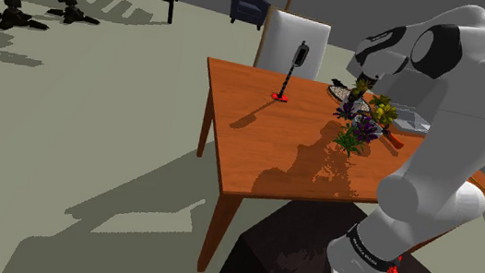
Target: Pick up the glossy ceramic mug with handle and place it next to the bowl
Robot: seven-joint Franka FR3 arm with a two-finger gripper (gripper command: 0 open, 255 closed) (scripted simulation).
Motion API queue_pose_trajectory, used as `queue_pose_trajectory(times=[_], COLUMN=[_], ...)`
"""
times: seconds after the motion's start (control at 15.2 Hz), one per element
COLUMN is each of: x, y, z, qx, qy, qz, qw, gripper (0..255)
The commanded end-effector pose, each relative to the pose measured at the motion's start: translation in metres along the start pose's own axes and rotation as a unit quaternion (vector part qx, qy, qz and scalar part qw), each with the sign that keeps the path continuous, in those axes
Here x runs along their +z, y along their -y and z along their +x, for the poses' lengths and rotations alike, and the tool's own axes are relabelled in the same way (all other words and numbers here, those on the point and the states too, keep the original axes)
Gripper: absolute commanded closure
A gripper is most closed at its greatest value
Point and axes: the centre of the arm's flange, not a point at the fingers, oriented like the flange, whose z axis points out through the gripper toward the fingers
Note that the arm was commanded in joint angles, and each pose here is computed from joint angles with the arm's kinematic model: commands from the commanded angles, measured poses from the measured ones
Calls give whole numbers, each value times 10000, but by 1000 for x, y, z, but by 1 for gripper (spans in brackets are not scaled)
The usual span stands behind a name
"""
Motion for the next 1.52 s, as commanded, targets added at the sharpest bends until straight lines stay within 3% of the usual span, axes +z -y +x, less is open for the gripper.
queue_pose_trajectory(times=[0.0, 0.2, 0.66, 0.73, 1.06, 1.32, 1.45], x=[10, 25, 25, 25, 25, -25, -25], y=[1, 2, 2, 2, 2, 2, 2], z=[-2, -2, -2, -2, -2, -3, -3], qx=[0, 0, 0, 0, 0, 0, 0], qy=[-2, -2, -2, -2, -2, -2, -2], qz=[-3, -3, -3, -3, -3, -3, -3], qw=[10000, 10000, 10000, 10000, 10000, 10000, 10000], gripper=[255, 255, 255, 0, 0, 0, 0])
